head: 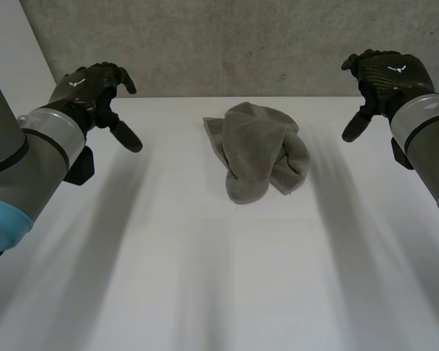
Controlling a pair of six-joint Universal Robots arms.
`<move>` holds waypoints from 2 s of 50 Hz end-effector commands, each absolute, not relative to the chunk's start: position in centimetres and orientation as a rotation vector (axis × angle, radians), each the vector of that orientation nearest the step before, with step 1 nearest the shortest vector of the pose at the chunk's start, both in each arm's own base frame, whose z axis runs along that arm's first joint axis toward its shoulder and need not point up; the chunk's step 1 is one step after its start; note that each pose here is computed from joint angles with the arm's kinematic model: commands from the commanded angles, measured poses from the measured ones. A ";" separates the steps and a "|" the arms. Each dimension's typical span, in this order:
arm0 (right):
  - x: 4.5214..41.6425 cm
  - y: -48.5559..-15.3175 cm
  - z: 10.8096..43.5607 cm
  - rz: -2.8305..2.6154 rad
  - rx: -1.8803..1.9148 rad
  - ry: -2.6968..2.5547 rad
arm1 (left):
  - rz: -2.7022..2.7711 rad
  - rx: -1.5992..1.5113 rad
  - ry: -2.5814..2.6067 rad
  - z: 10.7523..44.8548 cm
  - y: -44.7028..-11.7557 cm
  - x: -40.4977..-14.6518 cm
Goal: Fold the towel.
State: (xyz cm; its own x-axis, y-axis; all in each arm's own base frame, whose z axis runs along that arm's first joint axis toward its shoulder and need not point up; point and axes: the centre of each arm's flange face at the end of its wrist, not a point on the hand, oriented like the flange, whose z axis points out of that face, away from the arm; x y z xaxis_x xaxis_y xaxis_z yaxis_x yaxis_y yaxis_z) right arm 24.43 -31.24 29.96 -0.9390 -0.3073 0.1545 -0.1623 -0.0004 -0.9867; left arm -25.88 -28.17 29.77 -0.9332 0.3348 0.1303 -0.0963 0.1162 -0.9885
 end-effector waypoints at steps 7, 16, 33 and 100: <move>25.3 -31.1 29.3 -2.068 -0.558 2.139 | 1.889 -0.226 -2.077 29.9 -28.3 -25.6; 29.7 -32.7 25.5 -1.950 -0.825 2.041 | 1.890 -0.228 -2.078 29.9 -28.3 -25.7; 39.2 -37.6 12.9 -1.822 -1.094 1.946 | 1.876 -0.234 -2.097 29.3 -28.5 -25.8; 32.1 -28.1 25.4 -1.743 -1.033 2.031 | 1.559 -0.436 -2.230 24.5 -24.8 -27.8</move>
